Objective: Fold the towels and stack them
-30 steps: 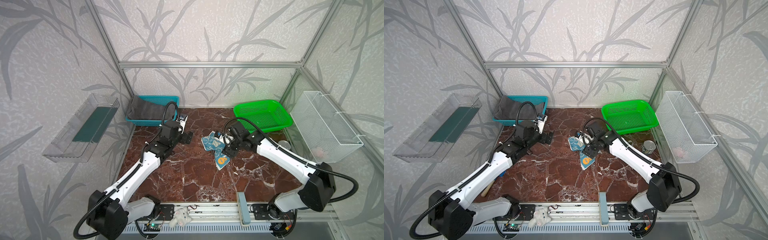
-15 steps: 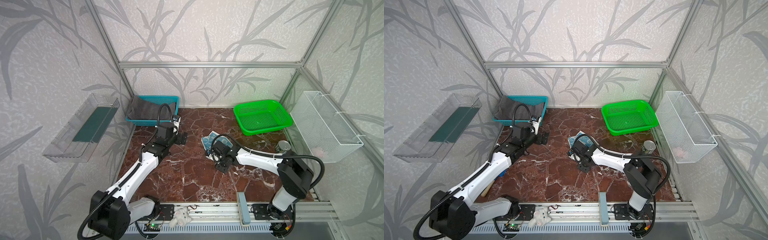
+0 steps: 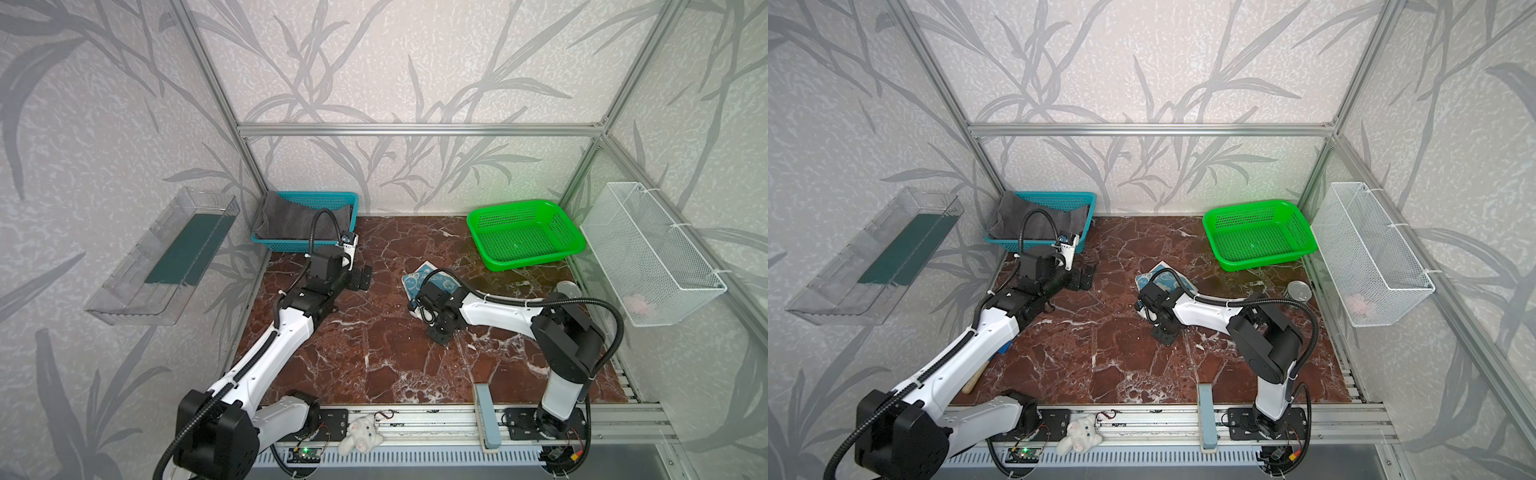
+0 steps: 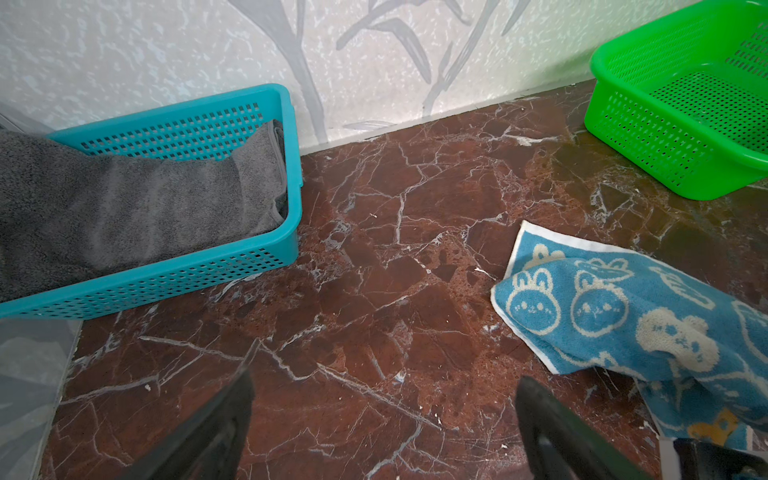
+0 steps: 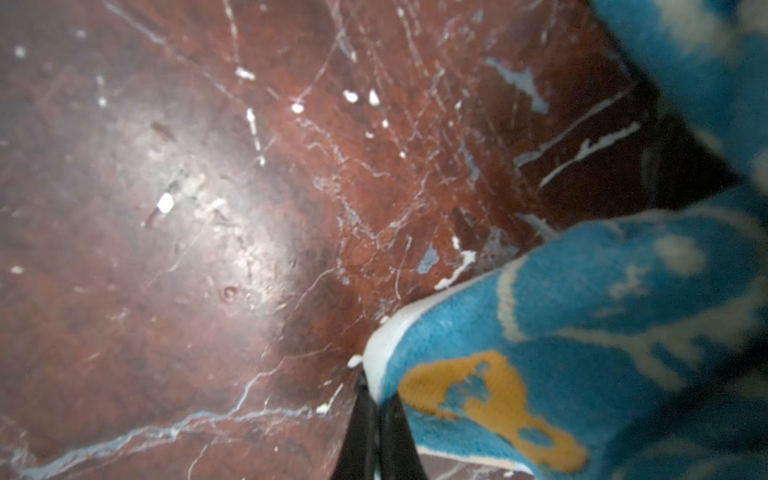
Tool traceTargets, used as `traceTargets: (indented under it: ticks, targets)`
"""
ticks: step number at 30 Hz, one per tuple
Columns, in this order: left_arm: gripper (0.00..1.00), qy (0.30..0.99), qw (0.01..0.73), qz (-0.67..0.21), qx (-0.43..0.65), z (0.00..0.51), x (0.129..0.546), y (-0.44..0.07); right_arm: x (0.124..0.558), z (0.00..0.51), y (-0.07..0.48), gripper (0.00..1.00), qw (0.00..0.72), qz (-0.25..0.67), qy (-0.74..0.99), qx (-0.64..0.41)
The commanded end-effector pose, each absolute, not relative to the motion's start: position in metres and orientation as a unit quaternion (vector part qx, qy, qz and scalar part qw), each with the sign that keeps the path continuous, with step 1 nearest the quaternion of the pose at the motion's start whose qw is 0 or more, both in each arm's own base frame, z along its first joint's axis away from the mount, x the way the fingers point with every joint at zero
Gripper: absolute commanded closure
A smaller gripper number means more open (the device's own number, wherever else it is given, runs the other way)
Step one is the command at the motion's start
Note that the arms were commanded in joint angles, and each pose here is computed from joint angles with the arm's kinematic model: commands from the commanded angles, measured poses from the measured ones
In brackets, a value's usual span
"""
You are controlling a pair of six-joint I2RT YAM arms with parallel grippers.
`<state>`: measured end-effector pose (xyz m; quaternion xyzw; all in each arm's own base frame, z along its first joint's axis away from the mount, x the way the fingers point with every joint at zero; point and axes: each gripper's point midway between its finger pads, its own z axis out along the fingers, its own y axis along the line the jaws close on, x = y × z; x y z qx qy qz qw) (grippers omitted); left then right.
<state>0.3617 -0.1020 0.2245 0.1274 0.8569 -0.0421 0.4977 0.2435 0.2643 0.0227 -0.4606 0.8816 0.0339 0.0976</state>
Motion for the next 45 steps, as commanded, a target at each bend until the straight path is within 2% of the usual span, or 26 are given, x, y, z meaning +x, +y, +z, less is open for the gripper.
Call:
traceTargets:
  ticks: [1, 8, 15, 25, 34, 41, 45]
  targets:
    - [0.01, 0.848, 0.507, -0.059, 0.145, 0.233, 0.357, -0.107, 0.25, 0.085, 0.276, 1.0, 0.132, 0.135, 0.868, -0.459]
    - [0.01, 0.811, 0.513, -0.141, 0.243, 0.237, 0.335, -0.147, 0.288, 0.194, 0.269, 1.0, 0.164, 0.282, 0.858, -0.398]
    - [0.01, 0.754, 0.561, -0.166, 0.299, 0.241, 0.322, -0.183, 0.305, 0.259, 0.268, 1.0, 0.214, 0.389, 0.825, -0.349]
    - [0.01, 0.722, 0.552, -0.226, 0.35, 0.22, 0.319, -0.254, 0.307, 0.268, 0.256, 1.0, 0.216, 0.392, 0.829, -0.335]
    - [0.02, 0.739, 0.511, -0.229, 0.374, 0.183, 0.308, -0.262, 0.316, 0.271, 0.249, 1.0, 0.217, 0.4, 0.833, -0.313]
    - [0.02, 0.735, 0.499, -0.251, 0.385, 0.175, 0.297, -0.28, 0.327, 0.271, 0.247, 1.0, 0.221, 0.402, 0.842, -0.285]
    - [0.02, 0.738, 0.493, -0.234, 0.398, 0.161, 0.292, -0.286, 0.332, 0.273, 0.247, 1.0, 0.224, 0.403, 0.844, -0.275]
